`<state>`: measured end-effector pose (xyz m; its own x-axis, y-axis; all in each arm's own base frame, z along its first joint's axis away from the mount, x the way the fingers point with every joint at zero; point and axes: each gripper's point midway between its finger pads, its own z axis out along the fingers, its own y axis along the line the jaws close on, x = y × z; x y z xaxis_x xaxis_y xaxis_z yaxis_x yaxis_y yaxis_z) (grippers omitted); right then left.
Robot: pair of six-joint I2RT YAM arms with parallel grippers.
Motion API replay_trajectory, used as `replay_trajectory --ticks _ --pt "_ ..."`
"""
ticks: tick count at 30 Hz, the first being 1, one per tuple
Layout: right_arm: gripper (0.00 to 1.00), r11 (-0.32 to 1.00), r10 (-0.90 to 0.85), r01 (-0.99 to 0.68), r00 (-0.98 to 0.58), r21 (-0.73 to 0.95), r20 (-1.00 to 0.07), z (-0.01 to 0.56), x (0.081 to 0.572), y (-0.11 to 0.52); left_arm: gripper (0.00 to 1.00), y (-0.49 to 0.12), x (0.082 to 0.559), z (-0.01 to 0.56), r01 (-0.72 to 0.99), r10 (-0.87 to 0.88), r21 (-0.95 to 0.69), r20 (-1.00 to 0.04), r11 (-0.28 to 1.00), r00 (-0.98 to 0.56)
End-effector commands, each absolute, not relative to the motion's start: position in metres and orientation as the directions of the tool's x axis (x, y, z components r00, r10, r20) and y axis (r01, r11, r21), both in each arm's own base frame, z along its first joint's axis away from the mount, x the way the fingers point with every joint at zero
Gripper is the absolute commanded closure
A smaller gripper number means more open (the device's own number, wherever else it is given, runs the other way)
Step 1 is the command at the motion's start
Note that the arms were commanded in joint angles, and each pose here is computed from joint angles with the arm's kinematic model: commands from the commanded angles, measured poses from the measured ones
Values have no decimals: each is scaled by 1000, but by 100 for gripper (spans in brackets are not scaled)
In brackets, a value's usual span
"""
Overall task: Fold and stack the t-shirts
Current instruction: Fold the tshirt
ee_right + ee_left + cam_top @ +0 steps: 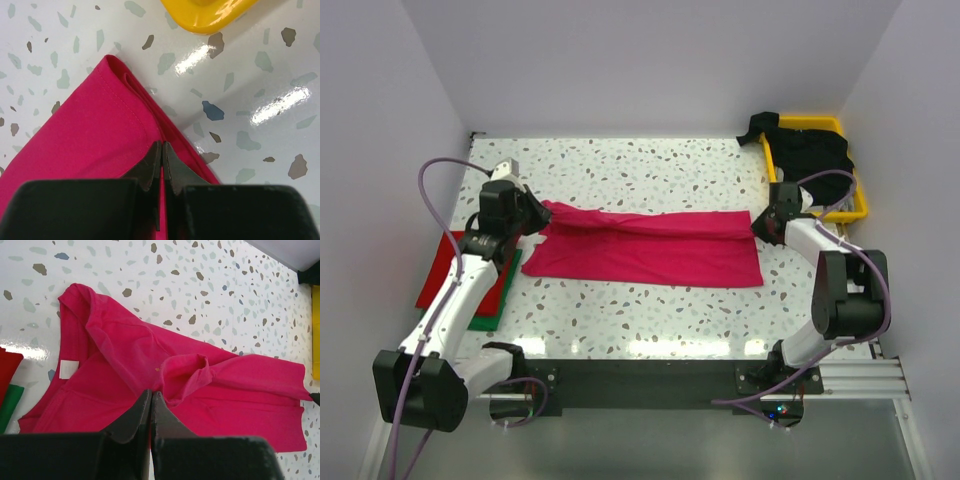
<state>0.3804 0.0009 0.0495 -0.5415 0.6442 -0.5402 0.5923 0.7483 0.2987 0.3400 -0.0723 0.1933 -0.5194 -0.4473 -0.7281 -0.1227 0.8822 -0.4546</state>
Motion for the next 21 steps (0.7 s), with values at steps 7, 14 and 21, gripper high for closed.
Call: replay_trajectory --ticks 7,14,21 --pt "100 732 659 581 -473 355 -585 76 386 -2 100 -63 336 195 -122 -431 -432 -751 894 -500" --pt "95 728 659 595 -467 342 -590 70 372 -5 100 -63 332 191 -128 -433 -433 -742 892 -512" --pt "82 714 665 618 -450 330 -597 67 362 -18 100 -65 323 176 -137 -436 -436 -716 889 -545"
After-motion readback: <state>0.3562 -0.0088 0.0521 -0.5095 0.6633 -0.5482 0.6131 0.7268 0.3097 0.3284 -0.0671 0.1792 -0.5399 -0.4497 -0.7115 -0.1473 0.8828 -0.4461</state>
